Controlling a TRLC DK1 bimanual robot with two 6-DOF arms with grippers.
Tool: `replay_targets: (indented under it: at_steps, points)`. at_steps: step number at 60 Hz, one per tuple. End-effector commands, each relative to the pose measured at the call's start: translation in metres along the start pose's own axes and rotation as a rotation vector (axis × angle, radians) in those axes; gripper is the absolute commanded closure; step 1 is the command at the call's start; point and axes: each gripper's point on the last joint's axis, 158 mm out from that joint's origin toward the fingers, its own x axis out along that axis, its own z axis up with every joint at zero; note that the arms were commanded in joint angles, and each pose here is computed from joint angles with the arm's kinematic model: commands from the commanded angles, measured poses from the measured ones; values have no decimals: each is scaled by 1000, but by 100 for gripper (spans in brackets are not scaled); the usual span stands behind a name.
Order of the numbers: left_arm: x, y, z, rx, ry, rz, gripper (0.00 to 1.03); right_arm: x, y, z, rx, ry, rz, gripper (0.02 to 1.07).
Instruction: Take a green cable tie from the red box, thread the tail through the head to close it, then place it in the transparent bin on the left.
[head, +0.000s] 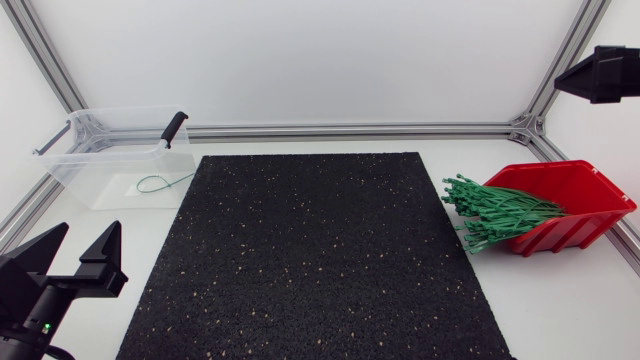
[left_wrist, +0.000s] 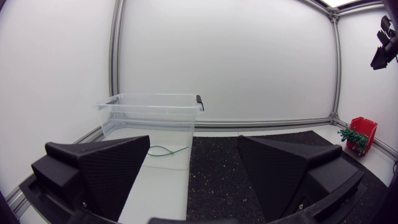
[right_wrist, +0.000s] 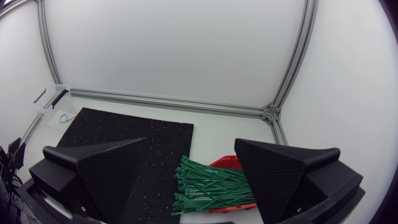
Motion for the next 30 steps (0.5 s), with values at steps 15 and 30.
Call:
replay_targets:
  at_steps: [15, 30]
  points:
    - [2, 2, -24, -11, 55, 8, 5, 37, -38, -37, -314, 386, 111, 9]
    - [1, 1, -23, -10, 54, 3, 5, 32, -34, -62, -700, 512, 234, 9]
